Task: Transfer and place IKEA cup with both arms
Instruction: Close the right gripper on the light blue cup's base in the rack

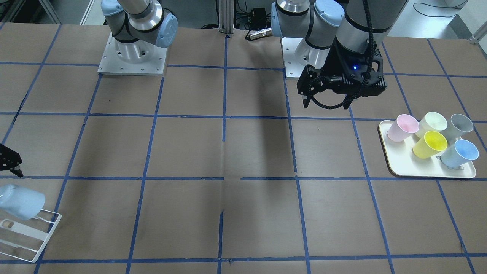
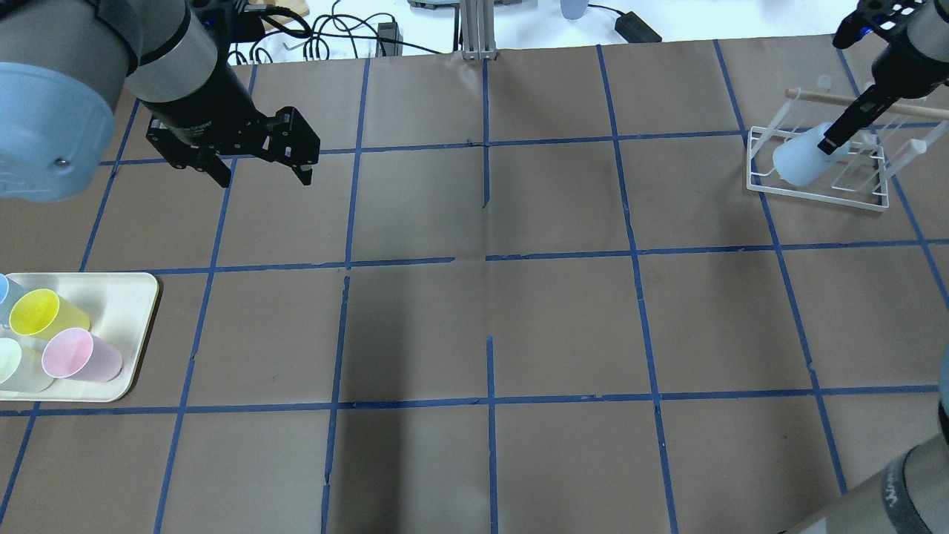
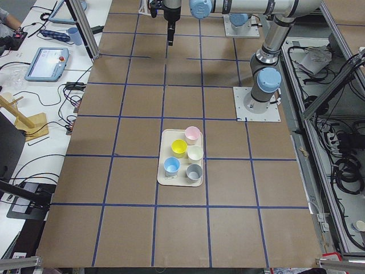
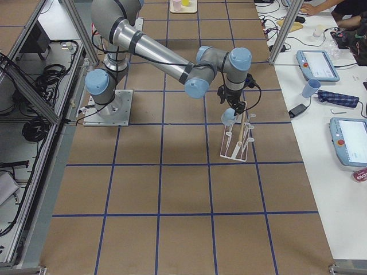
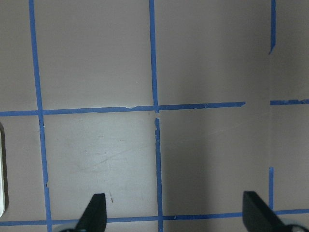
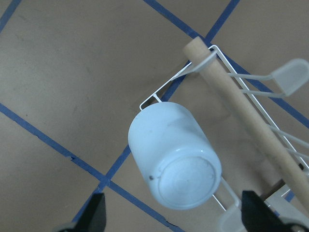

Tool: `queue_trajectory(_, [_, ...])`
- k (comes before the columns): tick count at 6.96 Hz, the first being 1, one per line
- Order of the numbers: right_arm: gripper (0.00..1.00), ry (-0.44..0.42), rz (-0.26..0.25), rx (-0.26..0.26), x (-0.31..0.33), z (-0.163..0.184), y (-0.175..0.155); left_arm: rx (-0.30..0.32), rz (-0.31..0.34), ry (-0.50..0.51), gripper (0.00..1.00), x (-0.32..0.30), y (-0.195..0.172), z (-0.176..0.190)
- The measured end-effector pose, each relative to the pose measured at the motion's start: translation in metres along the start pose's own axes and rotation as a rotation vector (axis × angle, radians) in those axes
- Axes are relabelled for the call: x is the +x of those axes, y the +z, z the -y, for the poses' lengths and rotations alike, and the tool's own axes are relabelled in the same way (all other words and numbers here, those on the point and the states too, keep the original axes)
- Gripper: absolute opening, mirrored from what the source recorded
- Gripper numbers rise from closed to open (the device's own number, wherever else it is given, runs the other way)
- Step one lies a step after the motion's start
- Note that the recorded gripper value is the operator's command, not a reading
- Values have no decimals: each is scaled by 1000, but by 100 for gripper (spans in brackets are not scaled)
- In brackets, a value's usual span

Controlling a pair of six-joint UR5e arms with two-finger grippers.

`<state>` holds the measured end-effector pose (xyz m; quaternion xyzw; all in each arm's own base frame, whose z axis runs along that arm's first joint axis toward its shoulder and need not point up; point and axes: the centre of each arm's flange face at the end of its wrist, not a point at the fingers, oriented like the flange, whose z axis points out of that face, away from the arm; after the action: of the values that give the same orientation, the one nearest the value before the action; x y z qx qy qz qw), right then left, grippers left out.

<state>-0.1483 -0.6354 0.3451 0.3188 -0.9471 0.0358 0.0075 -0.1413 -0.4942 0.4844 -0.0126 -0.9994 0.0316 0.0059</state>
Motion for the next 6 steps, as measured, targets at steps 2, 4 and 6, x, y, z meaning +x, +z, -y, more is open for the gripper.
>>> queue_trajectory(2, [100, -8, -4, 2, 3, 2, 10, 0, -1, -1, 100, 0, 0, 0])
queue_trajectory(4, [100, -15, 5, 2, 2, 5, 17, 0, -1, 0, 100, 0, 0, 0])
queue_trajectory(6, [100, -23, 19, 18, 1, 8, 21, 0, -2, 0, 100, 0, 0, 0])
